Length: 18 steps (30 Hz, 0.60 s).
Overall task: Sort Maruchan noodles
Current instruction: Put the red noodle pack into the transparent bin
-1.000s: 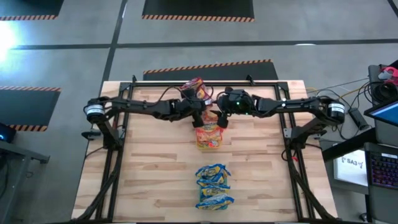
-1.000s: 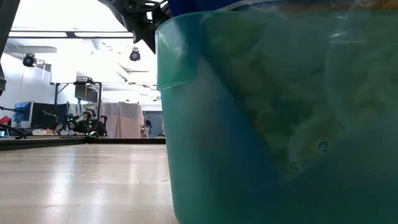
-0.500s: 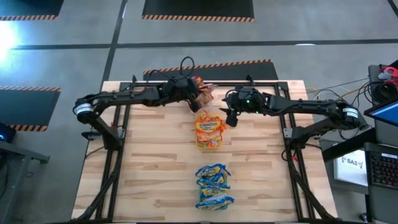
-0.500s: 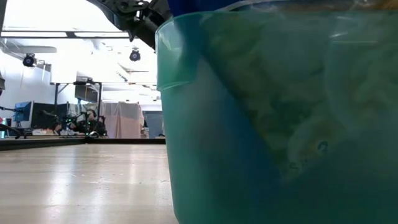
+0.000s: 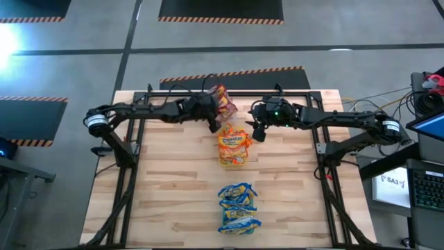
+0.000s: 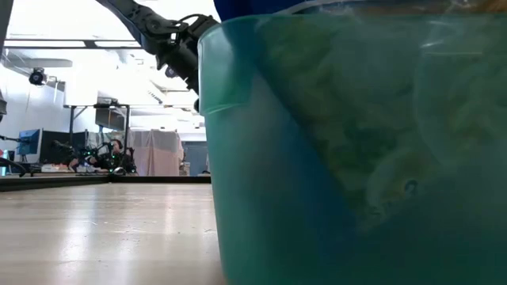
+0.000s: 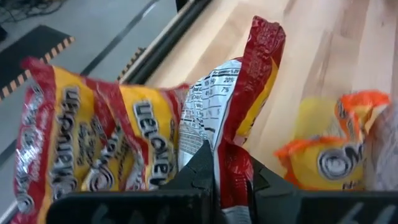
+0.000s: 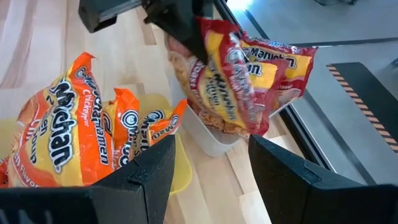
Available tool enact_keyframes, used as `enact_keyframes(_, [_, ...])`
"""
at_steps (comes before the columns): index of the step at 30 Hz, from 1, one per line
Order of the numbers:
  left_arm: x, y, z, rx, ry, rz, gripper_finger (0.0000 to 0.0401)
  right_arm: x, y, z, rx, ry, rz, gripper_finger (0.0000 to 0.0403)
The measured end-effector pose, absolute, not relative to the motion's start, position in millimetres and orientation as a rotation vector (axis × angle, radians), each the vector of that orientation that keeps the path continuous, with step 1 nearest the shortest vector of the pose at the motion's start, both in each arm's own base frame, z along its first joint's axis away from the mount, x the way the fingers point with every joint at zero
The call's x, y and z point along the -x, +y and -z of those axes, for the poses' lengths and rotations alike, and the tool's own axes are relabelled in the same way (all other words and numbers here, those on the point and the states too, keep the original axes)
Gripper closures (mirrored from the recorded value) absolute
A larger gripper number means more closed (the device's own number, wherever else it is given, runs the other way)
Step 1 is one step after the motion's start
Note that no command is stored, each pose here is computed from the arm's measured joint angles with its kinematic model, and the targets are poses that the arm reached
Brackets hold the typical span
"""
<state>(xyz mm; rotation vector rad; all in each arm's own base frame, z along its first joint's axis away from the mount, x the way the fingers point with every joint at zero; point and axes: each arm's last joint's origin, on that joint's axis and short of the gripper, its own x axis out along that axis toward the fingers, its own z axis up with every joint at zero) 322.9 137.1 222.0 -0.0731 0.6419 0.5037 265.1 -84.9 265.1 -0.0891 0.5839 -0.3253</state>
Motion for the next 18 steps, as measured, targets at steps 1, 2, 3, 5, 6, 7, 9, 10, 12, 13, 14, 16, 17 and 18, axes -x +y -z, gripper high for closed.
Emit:
enact_keyframes(1, [-321,138,-220,0.076,0.65,-0.504,0.0398,-265,-85,-265,0.089,0.583,0.325,0.0209])
enact_keyframes(2, [-320,138,-217,0.08,0.654,-0.506,0.0398,-265,-85,-265,0.089,0.584,0.325,0.0209])
enact_keyframes(3, [-318,140,-215,0.084,0.655,-0.511,0.0398,-265,-85,-265,0.089,0.583,0.325,0.0209])
enact_keyframes(5, [-315,142,-211,0.092,0.654,-0.522,0.0398,-265,-85,-265,0.082,0.583,0.327,0.0209])
enact_keyframes(6, [-314,144,-209,0.096,0.654,-0.528,0.0398,-265,-85,-265,0.08,0.582,0.327,0.0209])
enact_keyframes(7, [-313,145,-208,0.1,0.653,-0.532,0.0398,-265,-85,-265,0.076,0.582,0.328,0.0209])
enact_keyframes(9, [-313,145,-208,0.097,0.649,-0.534,0.0398,-265,-85,-265,0.073,0.581,0.328,0.0209])
enact_keyframes(10, [-313,146,-209,0.088,0.65,-0.531,0.0398,-265,-85,-265,0.072,0.581,0.328,0.0209])
enact_keyframes(12, [-313,146,-209,0.083,0.652,-0.531,0.0398,-265,-85,-265,0.067,0.58,0.329,0.0209])
enact_keyframes(13, [-313,146,-208,0.084,0.652,-0.532,0.0398,-265,-85,-265,0.062,0.579,0.33,0.0209])
enact_keyframes(14, [-313,146,-208,0.085,0.653,-0.532,0.0397,-265,-85,-265,0.061,0.579,0.33,0.0209])
enact_keyframes(16, [-313,146,-208,0.101,0.649,-0.54,0.0397,-265,-85,-265,0.061,0.579,0.33,0.0209])
enact_keyframes(17, [-313,146,-208,0.11,0.647,-0.545,0.0396,-265,-85,-265,0.061,0.579,0.33,0.0209])
enact_keyframes(18, [-313,146,-208,0.113,0.646,-0.548,0.0393,-265,-85,-265,0.061,0.579,0.33,0.0209])
